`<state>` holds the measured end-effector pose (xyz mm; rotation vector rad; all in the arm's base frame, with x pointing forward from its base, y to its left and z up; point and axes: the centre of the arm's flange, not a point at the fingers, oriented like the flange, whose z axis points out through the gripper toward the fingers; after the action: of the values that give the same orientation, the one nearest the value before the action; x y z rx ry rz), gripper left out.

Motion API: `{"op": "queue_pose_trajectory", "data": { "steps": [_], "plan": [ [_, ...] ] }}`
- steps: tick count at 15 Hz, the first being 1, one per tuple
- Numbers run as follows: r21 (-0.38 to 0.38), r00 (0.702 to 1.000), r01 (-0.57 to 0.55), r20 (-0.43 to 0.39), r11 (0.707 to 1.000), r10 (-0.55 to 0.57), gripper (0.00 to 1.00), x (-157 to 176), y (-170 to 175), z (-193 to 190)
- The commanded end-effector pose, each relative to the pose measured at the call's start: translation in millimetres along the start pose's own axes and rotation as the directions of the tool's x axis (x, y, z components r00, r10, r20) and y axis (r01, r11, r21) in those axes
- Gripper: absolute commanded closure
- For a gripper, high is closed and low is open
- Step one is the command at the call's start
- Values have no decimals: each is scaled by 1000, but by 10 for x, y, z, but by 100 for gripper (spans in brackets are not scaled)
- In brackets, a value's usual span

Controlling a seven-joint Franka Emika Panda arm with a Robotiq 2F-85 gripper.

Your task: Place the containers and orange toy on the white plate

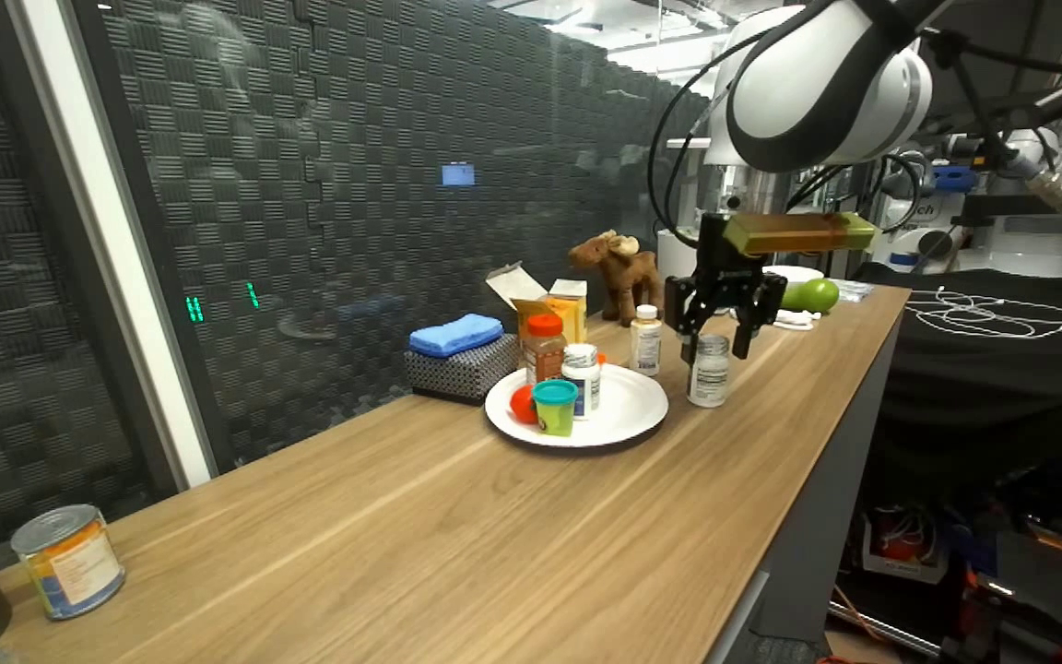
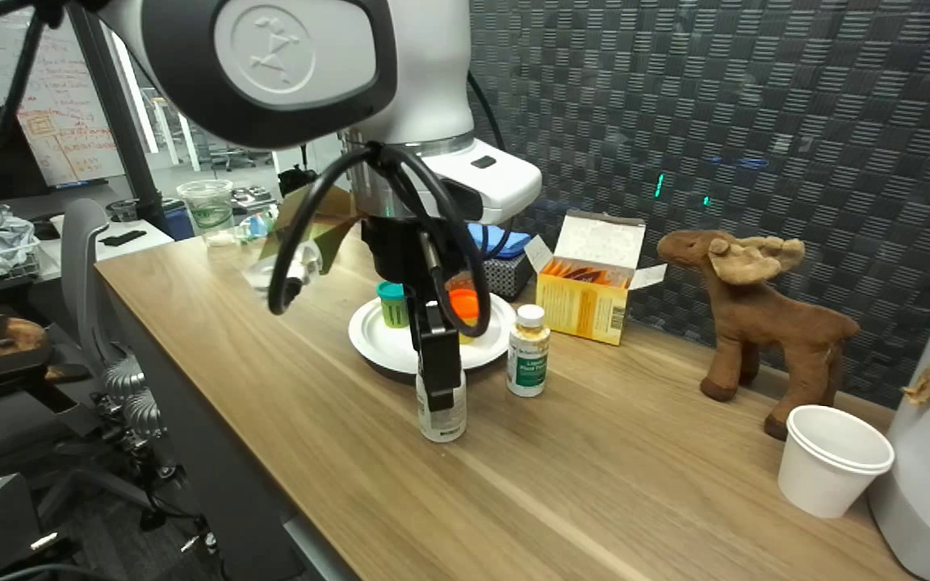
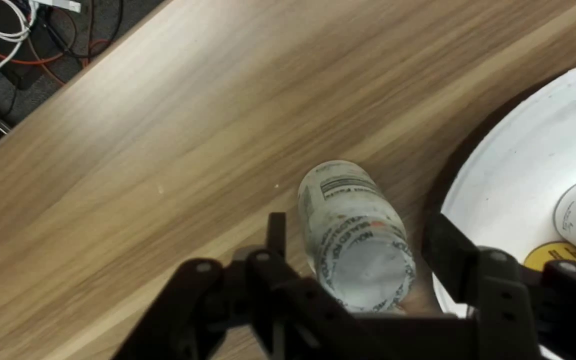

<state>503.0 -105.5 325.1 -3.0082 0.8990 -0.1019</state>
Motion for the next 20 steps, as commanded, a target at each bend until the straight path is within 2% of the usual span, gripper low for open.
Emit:
{"op": "queue_pose_trajectory", "data": {
  "steps": [1,3,4,8,13,16,20],
  "plan": [
    [-8,999,8,-35,1000,-8,58,33,-42,-73],
    [-36,998,19,-59,999,-21,73,17,-25,-128],
    [-48,997,22,-69,999,-25,74,8,-16,-154],
    [-83,992,41,-116,996,-50,74,-72,-66,-342],
    [-37,970,151,-188,988,-155,74,-266,-531,-737],
    [-10,960,217,-181,976,-216,74,-339,-883,-738],
    [-14,951,283,-122,959,-283,74,-406,-1187,-477]
  ]
}}
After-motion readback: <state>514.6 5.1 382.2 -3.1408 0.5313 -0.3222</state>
